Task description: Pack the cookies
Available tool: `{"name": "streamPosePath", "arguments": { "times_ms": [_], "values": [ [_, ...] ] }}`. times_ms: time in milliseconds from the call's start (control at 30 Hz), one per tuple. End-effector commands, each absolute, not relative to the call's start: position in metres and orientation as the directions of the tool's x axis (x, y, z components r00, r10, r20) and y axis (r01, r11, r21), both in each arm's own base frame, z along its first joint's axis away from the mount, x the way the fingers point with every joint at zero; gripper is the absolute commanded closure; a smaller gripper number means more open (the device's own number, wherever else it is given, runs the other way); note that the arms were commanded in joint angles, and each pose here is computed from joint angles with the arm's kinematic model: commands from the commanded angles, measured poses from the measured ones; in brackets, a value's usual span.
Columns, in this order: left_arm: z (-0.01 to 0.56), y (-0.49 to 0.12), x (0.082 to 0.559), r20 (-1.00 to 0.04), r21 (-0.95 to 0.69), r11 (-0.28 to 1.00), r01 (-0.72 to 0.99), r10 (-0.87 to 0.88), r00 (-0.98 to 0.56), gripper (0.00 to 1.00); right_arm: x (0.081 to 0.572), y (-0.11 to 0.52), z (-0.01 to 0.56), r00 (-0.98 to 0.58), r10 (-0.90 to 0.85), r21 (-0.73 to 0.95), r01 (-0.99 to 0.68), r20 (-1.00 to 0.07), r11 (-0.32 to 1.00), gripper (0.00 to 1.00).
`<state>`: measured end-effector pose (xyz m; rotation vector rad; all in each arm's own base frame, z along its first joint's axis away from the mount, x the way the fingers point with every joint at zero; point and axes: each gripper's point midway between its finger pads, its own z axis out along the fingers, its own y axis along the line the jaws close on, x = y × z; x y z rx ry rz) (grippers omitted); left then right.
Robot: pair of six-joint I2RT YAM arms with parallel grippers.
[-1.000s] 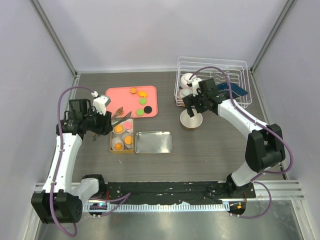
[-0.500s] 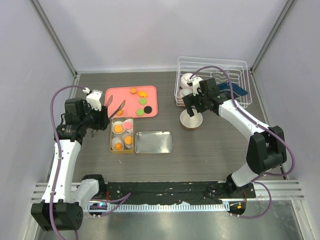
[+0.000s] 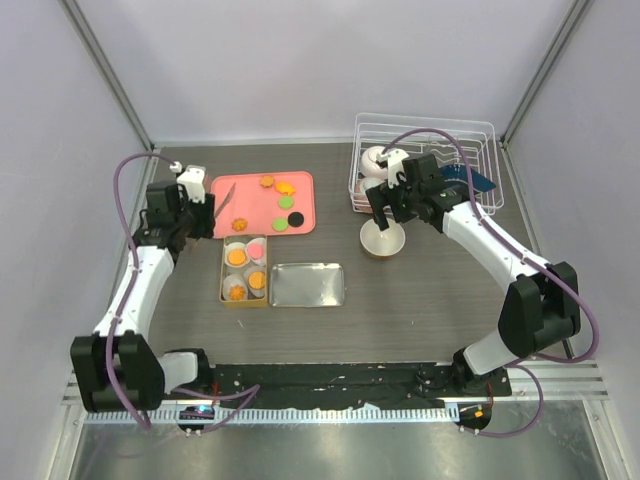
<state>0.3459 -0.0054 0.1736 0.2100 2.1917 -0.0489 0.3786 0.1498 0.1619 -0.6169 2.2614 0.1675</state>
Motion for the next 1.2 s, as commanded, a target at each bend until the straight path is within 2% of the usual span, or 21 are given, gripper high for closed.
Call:
{"name": "streamPosePath", "arguments": {
  "times_ms": [0, 233, 500, 1167],
  "values": [
    [0.189, 0.024, 0.395, -0.887, 0.1, 0.993, 0.06, 0.116, -0.447, 0.47, 0.387, 0.156, 0.188, -0.53, -0.357, -0.075, -0.481, -0.769, 0.874, 0.0],
    [0.159, 0.078, 0.418, -0.893, 0.035, 0.998, -0.045, 0.012, -0.449, 0.47, 0.387, 0.156, 0.183, -0.536, -0.366, -0.076, -0.487, -0.76, 0.87, 0.0],
    [0.127, 0.107, 0.426, -0.872, 0.037, 0.997, -0.071, -0.003, -0.489, 0.47, 0.389, 0.156, 0.175, -0.548, -0.376, -0.079, -0.489, -0.747, 0.869, 0.0],
    [0.07, 0.115, 0.426, -0.744, 0.0, 1.0, -0.017, -0.011, -0.668, 0.45, 0.389, 0.157, 0.173, -0.55, -0.379, -0.076, -0.493, -0.744, 0.867, 0.0]
  ]
}}
